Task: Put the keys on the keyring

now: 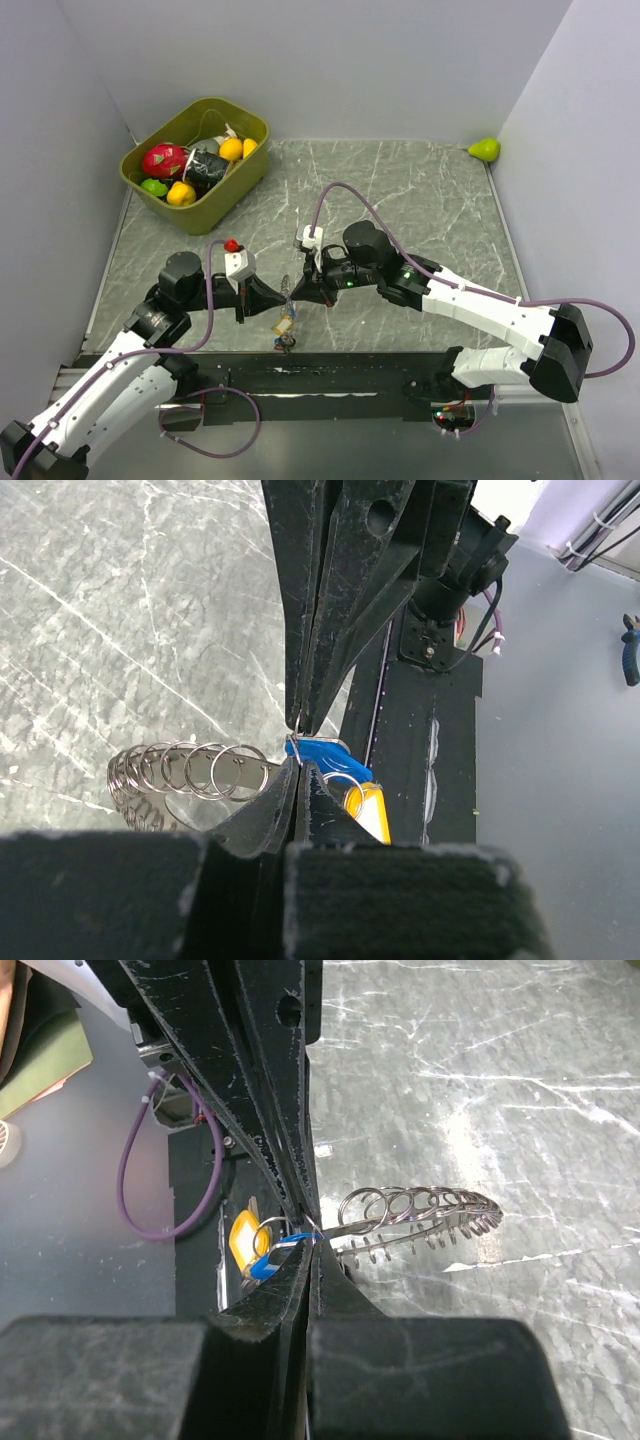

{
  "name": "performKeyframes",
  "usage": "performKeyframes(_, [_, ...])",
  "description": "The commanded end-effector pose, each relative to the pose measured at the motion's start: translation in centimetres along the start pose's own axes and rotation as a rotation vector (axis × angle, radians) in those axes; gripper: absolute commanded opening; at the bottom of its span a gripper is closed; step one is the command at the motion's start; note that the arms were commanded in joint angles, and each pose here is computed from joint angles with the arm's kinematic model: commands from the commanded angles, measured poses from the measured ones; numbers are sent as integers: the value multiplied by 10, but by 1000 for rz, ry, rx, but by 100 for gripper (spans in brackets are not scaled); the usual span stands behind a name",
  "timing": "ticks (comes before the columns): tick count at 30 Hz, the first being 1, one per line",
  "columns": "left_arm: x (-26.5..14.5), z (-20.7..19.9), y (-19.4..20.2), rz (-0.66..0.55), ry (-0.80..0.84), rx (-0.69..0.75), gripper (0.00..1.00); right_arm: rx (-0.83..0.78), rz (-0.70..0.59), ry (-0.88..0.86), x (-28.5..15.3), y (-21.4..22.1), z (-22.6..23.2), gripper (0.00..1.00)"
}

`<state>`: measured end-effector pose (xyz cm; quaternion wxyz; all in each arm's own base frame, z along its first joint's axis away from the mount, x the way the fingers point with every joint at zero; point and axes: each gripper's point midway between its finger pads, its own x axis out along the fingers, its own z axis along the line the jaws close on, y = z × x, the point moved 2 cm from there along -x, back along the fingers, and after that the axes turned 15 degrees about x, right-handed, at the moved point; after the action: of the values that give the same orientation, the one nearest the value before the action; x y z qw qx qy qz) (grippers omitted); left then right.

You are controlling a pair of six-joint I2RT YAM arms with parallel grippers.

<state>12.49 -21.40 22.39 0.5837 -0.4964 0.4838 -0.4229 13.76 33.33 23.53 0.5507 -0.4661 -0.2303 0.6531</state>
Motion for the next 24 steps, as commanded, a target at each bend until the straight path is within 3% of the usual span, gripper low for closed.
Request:
performKeyframes(1, [-4, -4, -35, -99, 18, 122, 1, -16, -48, 34, -2, -16, -2, 0])
performKeyframes(24, [-7, -10, -41, -129, 37, 155, 1, -6, -49, 42, -6, -2, -10, 0])
